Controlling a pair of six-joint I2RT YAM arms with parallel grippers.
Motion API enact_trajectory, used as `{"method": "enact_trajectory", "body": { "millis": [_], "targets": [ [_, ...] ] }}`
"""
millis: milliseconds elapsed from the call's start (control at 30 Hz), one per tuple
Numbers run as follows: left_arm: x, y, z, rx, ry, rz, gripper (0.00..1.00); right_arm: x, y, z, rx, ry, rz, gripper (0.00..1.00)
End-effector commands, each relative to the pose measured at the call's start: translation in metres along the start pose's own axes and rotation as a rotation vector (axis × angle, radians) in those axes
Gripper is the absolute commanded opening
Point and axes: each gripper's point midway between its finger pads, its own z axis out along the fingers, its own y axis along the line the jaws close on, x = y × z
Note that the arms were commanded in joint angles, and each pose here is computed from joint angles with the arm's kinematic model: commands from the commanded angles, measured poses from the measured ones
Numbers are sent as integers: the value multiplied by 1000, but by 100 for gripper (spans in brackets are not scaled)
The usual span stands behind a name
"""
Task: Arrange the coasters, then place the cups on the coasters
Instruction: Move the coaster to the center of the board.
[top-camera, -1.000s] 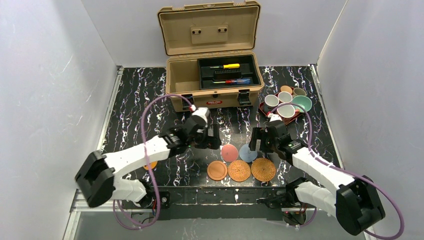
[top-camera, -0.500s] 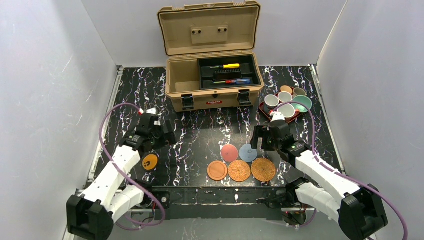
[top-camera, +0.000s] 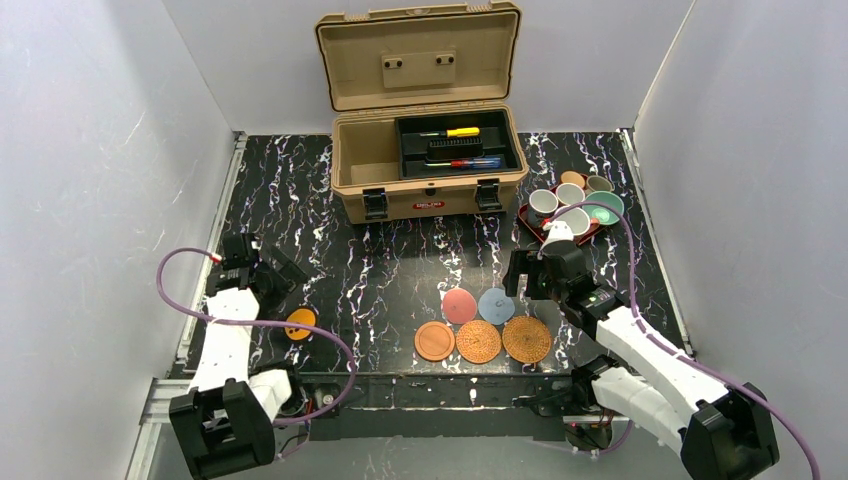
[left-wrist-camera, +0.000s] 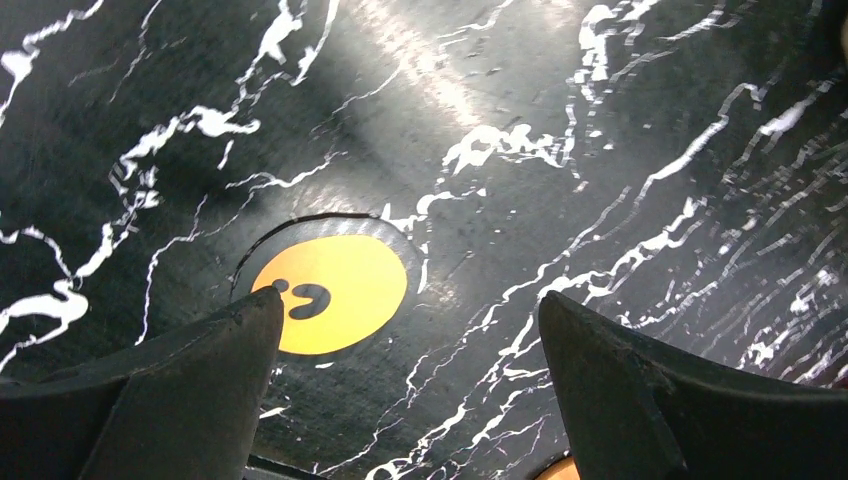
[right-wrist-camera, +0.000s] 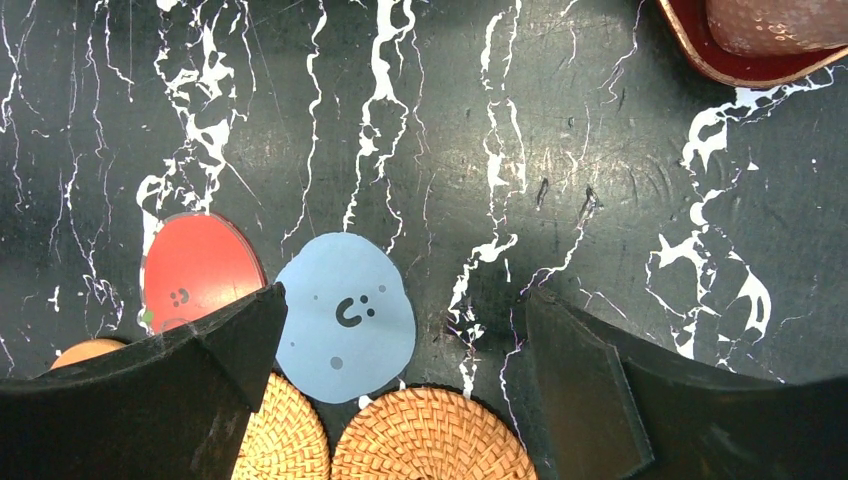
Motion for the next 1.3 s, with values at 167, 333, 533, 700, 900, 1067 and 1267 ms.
{"method": "enact_trajectory", "body": {
  "millis": [167, 333, 533, 700, 900, 1067, 1267],
  "targets": [
    [28, 50, 11, -260, 68, -191, 98, -13, -3, 0, 20, -37, -31, 98],
    [34, 54, 14, -258, 58, -215, 98, -12, -3, 2, 19, -39, -33, 98],
    [53, 39, 26, -179, 177, -219, 98, -11, -2, 5, 19, -33, -33, 98],
    [62, 35, 31, -154, 221, -220, 98, -8, -4, 8, 27, -21, -32, 98],
    [65, 31, 33, -128, 218, -194, 98, -9, -3, 9, 25, -22, -26, 98],
    [70, 21, 36, -113, 231, -135, 98, -7, -3, 9, 26, -15, -28, 98],
    [74, -5, 42, -72, 225, -36, 98, -6, -4, 9, 27, -14, -25, 98]
  ]
}}
